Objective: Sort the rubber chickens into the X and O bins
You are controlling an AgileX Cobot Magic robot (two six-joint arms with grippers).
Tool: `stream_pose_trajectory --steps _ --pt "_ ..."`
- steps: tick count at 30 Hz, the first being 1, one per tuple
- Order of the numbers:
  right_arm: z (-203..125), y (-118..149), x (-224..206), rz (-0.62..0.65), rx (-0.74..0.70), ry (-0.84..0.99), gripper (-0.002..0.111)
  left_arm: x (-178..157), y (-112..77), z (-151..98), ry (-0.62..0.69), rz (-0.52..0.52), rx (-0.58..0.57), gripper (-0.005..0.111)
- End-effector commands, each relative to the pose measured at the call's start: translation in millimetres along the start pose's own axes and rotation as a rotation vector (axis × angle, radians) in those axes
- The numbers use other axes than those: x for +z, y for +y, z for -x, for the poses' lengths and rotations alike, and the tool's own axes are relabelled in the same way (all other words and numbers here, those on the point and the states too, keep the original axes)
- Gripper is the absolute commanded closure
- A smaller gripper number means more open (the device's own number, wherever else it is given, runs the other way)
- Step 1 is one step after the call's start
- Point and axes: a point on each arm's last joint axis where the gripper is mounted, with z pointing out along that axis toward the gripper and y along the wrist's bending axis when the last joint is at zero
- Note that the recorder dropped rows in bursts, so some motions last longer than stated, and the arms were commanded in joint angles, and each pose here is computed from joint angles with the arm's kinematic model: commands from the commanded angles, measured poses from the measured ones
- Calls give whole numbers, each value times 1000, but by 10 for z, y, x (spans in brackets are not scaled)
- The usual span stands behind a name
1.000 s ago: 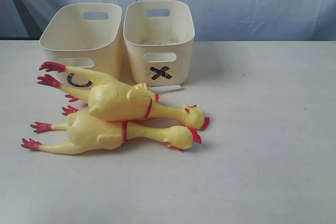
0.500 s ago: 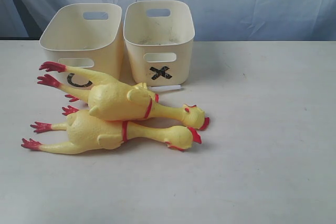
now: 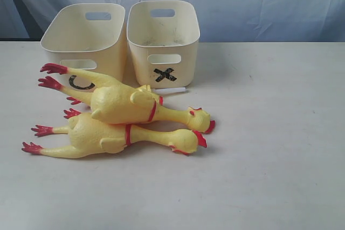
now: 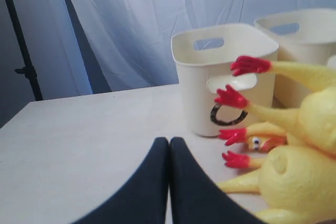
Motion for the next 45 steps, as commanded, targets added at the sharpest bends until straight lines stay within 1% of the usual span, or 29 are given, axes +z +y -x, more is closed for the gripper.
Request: stream_pose_trajectory --steps 1,3,6,8,10,13,16,20,24,27,30,33,35,38,41,42,45 --pt "19 -1 -1 -1 -9 -5 108 -9 -1 103 -129 -18 -265 107" --pt "21 -2 -1 -2 -9 -8 108 -13 9 130 -159 -18 -344 107" --pt "25 -3 -1 -4 -9 -11 108 -34 62 219 -270 12 -431 107" --pt "25 -3 -1 -4 -9 -11 108 -47 102 255 -325 21 -584 107" --pt "25 -3 -1 -4 -9 -11 108 -60 127 281 -365 34 -622 107" --pt "25 -3 -1 -4 -9 -11 108 -58 112 286 -344 13 -668 107" --pt "25 -3 -1 -4 -9 -11 108 -94 87 421 -326 -26 -657 107" --pt "22 -2 -1 -3 -9 -8 108 -172 56 657 -308 -71 -581 107" --pt "22 -2 -1 -3 -9 -8 108 -150 48 858 -245 -79 -501 107" --pt "22 -2 -1 -3 -9 -8 108 -61 39 1001 -147 -79 -401 107" --pt "22 -2 -1 -3 -9 -8 108 72 19 1111 -21 -97 -271 107" --pt "22 -2 -1 -3 -9 -8 108 256 0 1213 81 -129 -140 107" --pt "22 -2 -1 -3 -9 -8 108 376 -22 1266 123 -164 -80 107" --pt "22 -2 -1 -3 -9 -8 108 566 -78 1344 174 -245 -6 107" --pt "22 -2 -1 -3 -9 -8 108 779 -162 1351 249 -366 98 107" --pt "22 -2 -1 -3 -9 -8 108 847 -196 1354 270 -412 105 107" --pt "22 -2 -1 -3 -9 -8 108 1028 -282 1351 304 -542 177 107"
